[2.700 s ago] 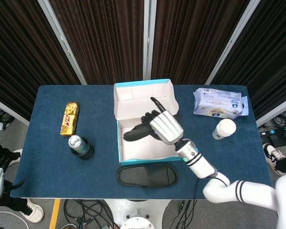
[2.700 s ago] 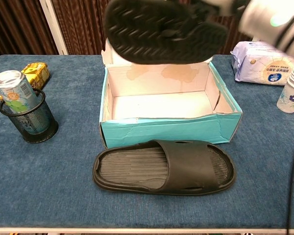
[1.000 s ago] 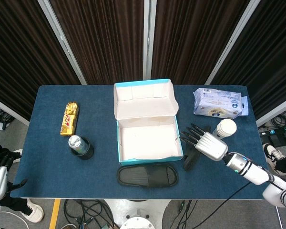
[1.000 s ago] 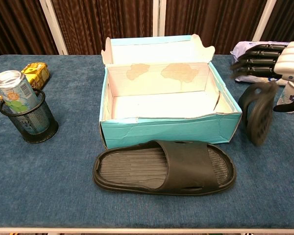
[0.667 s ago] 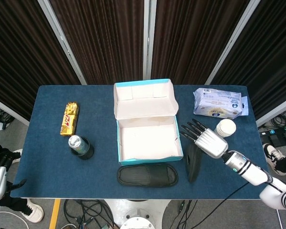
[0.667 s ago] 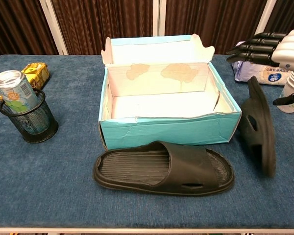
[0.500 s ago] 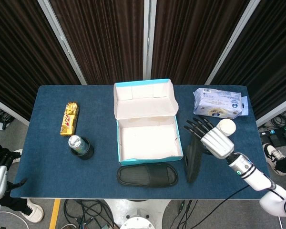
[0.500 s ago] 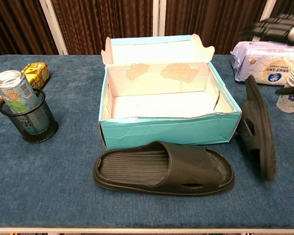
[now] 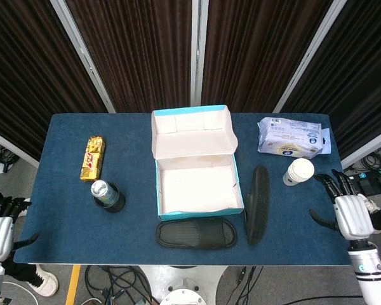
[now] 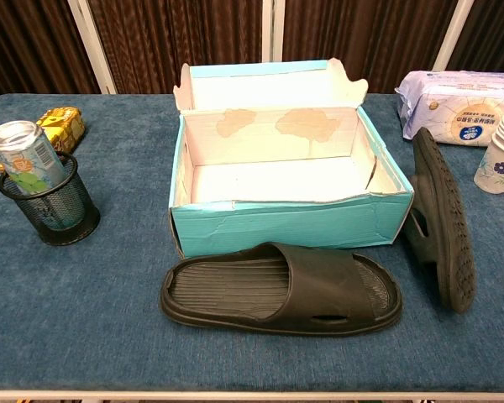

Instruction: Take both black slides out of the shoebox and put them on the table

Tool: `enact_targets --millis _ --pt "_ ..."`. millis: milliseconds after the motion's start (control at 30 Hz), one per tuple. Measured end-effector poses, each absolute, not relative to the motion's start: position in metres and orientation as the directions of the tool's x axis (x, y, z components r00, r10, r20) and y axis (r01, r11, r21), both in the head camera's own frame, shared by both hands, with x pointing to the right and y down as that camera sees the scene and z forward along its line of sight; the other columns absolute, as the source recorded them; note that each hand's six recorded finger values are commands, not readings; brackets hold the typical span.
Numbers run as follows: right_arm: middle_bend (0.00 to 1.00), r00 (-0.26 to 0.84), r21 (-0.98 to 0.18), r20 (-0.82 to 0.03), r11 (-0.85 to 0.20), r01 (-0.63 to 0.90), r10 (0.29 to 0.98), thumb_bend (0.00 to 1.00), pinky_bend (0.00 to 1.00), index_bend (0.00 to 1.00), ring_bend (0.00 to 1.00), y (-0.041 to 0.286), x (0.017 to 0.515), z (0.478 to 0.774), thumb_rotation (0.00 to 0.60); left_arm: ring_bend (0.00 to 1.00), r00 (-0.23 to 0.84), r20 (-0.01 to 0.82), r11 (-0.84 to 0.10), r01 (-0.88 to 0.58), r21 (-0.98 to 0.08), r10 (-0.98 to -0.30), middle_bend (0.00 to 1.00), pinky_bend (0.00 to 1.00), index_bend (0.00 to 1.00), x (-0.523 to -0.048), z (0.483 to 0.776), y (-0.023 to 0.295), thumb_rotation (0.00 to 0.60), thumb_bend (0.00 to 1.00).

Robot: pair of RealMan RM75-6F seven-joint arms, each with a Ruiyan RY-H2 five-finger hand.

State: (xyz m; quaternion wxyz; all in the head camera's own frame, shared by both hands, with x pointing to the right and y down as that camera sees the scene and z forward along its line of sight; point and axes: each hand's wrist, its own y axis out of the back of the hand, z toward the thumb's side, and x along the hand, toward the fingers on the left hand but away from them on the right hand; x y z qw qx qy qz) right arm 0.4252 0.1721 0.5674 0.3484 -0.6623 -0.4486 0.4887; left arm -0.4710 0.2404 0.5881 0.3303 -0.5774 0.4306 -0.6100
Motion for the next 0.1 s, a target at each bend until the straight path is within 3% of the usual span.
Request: enact_targets --millis 100 --pt "0.16 0.101 -0.887 -0.347 -0.361 0.288 0.933 0.13 0.05 0.15 0.02 0.1822 0.4338 0.561 0.6 0.11 -0.108 0.417 -0.408 -0.094 -0.908 -0.902 0.19 0.09 0.28 -0.4694 0.5878 0.2393 0.6 0.0"
